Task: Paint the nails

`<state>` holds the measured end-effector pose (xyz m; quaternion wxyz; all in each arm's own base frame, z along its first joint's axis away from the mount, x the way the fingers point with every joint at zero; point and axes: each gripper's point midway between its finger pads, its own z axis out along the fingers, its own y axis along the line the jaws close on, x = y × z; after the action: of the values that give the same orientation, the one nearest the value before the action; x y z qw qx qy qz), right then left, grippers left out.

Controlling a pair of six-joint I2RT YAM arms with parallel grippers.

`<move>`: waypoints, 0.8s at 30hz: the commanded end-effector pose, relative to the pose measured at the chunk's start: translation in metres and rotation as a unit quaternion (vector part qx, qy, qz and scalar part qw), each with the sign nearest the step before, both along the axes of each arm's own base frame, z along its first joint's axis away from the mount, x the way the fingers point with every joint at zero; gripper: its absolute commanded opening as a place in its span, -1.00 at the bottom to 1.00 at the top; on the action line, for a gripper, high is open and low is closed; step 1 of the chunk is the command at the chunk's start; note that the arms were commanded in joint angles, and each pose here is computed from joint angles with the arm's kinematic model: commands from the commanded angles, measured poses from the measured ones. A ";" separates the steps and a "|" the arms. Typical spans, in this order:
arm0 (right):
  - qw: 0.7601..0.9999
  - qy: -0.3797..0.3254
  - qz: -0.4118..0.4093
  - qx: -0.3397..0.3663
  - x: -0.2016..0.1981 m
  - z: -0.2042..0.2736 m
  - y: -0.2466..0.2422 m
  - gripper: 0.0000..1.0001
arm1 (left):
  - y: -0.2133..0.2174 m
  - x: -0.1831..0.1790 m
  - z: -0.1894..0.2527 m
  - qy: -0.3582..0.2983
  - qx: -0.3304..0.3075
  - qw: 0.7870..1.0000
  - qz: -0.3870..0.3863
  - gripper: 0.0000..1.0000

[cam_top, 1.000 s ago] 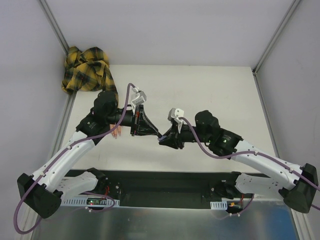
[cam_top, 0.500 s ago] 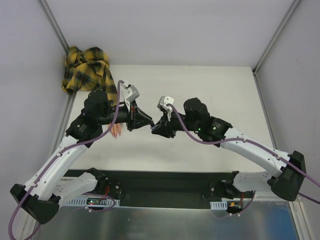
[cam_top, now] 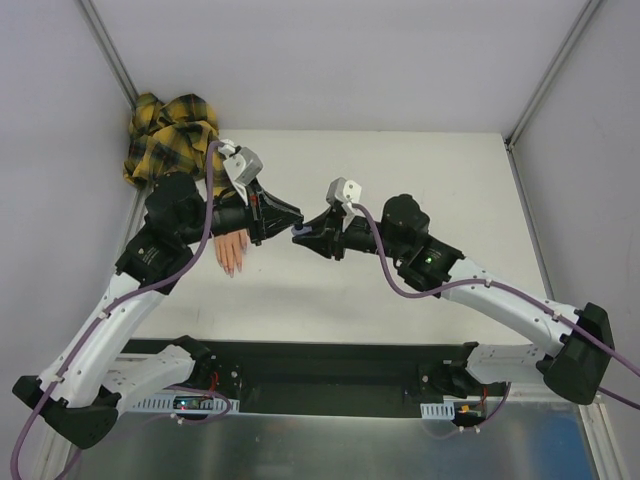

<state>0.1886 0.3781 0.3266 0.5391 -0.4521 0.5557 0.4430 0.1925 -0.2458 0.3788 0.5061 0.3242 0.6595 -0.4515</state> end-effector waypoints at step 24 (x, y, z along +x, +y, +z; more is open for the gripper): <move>0.974 -0.042 -0.079 0.209 0.008 0.098 -0.032 -1.00 | -0.020 -0.005 -0.045 0.072 0.002 0.997 0.032 -1.00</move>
<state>0.2020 0.3622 0.3264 0.5850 -0.3594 0.5733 0.4471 0.2013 -0.2591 0.3760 0.5388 0.2609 0.6624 -0.4505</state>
